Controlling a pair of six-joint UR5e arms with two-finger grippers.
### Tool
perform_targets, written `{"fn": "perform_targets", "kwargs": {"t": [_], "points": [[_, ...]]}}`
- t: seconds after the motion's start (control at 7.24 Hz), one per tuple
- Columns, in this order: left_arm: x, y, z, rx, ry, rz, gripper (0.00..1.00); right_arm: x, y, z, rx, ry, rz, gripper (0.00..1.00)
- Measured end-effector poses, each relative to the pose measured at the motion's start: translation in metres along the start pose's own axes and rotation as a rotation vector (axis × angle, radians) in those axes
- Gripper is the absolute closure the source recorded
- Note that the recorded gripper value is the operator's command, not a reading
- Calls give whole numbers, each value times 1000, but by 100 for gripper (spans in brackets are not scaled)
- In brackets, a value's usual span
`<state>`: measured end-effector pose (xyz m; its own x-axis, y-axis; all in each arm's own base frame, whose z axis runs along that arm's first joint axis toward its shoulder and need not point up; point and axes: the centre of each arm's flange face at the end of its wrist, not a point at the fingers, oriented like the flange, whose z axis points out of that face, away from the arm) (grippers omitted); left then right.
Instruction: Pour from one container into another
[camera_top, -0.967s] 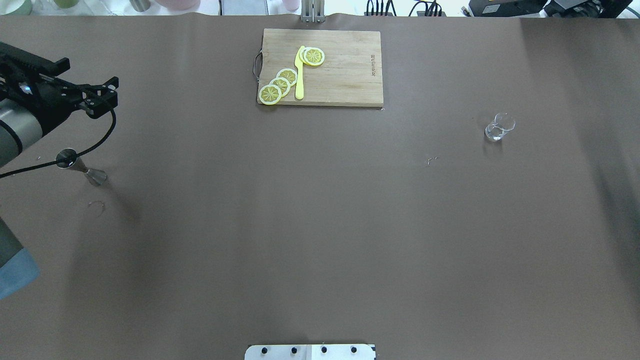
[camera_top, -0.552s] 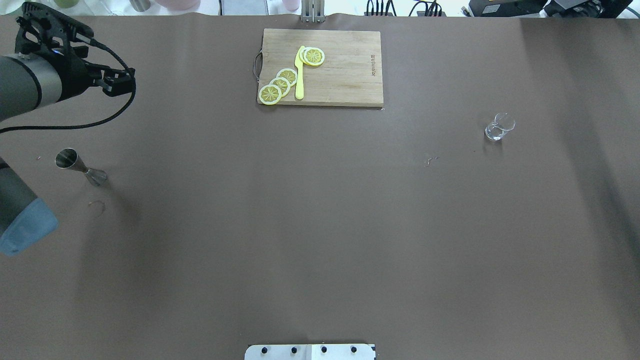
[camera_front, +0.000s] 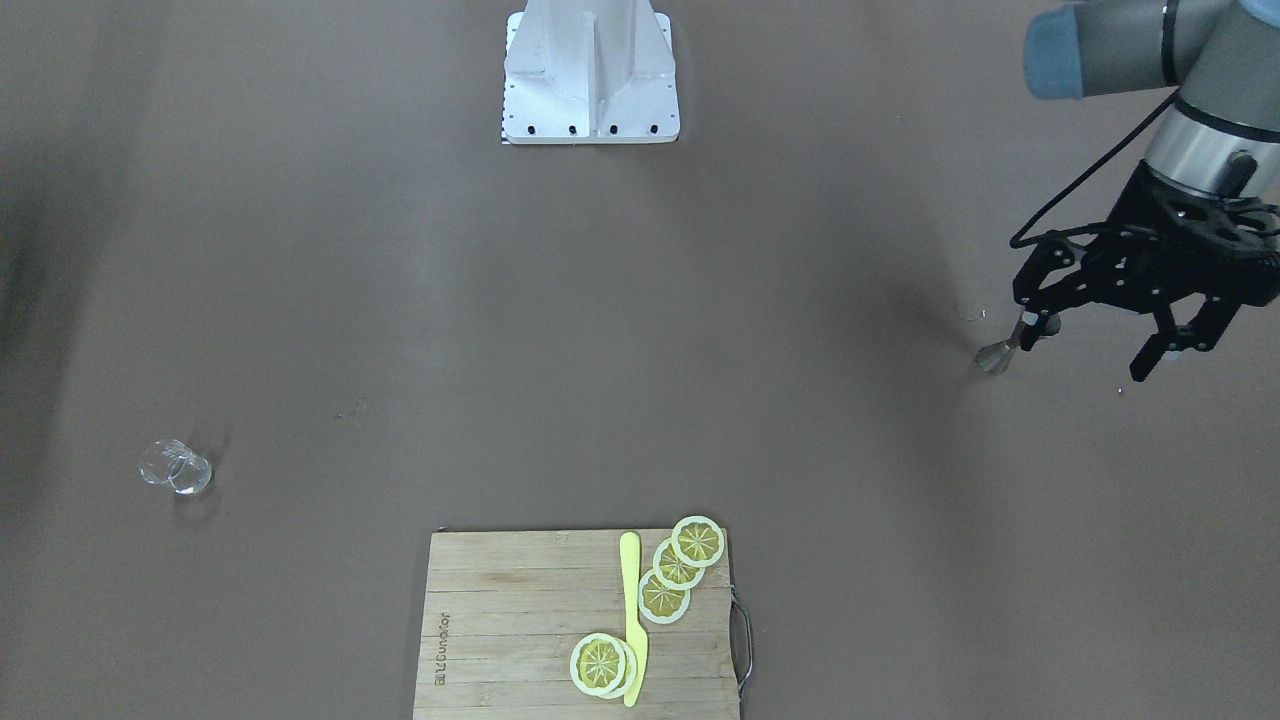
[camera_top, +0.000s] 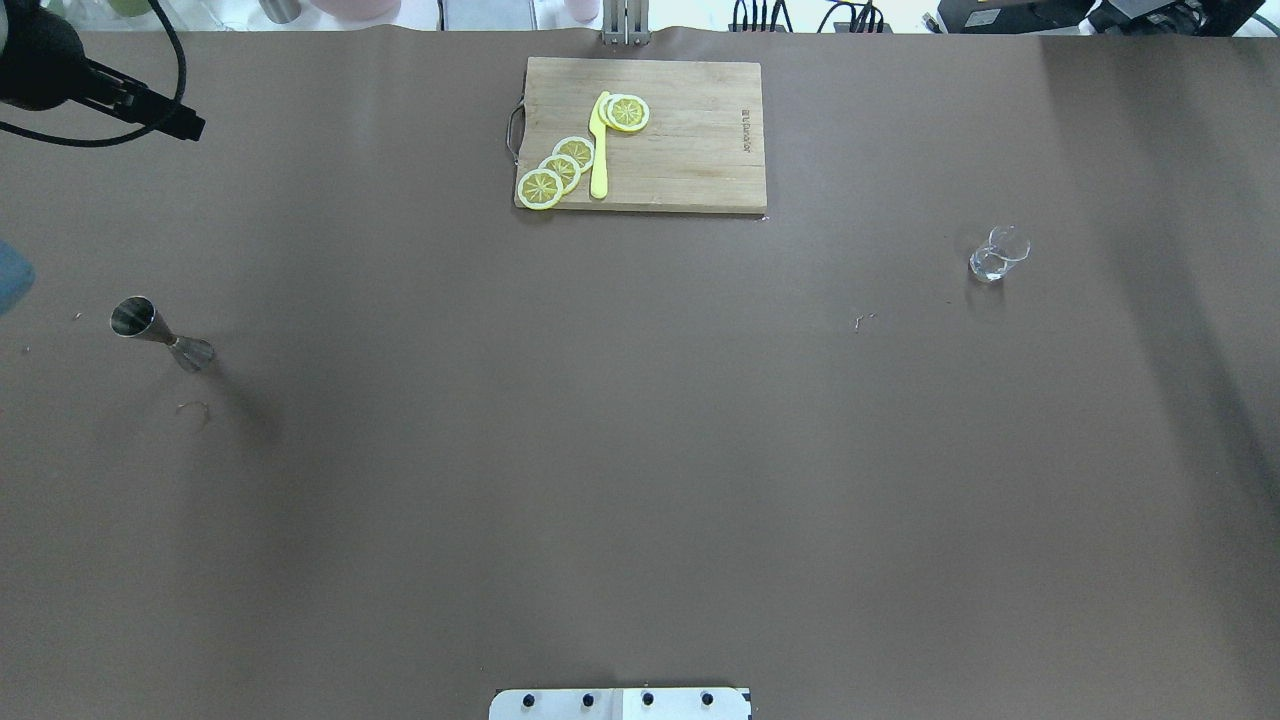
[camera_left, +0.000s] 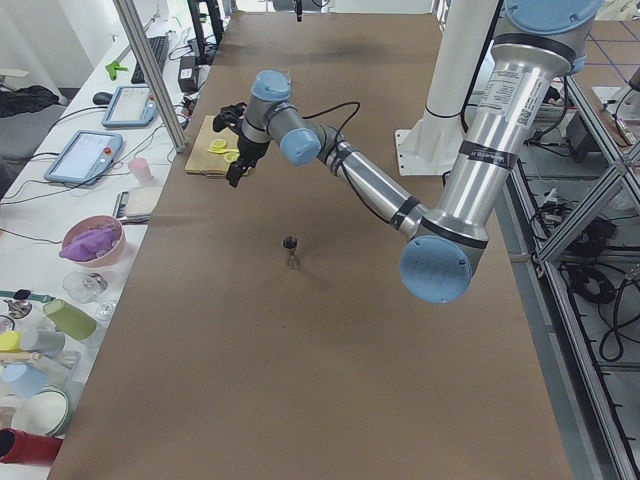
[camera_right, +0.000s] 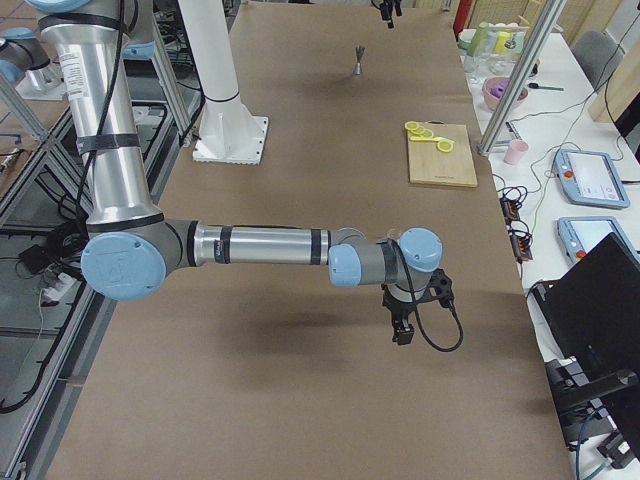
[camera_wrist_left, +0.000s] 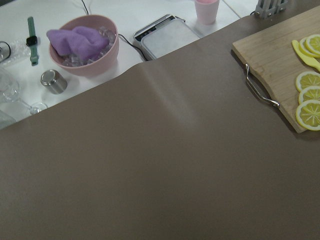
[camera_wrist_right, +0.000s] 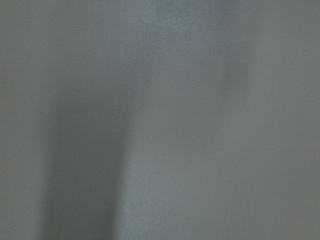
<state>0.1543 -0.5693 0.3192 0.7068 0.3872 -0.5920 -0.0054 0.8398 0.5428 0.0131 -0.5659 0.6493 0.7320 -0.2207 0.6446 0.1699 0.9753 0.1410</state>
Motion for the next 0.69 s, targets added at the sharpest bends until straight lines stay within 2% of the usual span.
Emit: {"fn": "perform_targets", "kwargs": {"t": [0.28, 0.69], "points": [[-84, 7, -28, -61, -24, -15, 2, 0, 4, -16, 15, -2, -23, 0], [-192, 61, -64, -240, -45, -157, 2, 7, 17, -14, 12, 1, 9, 0]]}}
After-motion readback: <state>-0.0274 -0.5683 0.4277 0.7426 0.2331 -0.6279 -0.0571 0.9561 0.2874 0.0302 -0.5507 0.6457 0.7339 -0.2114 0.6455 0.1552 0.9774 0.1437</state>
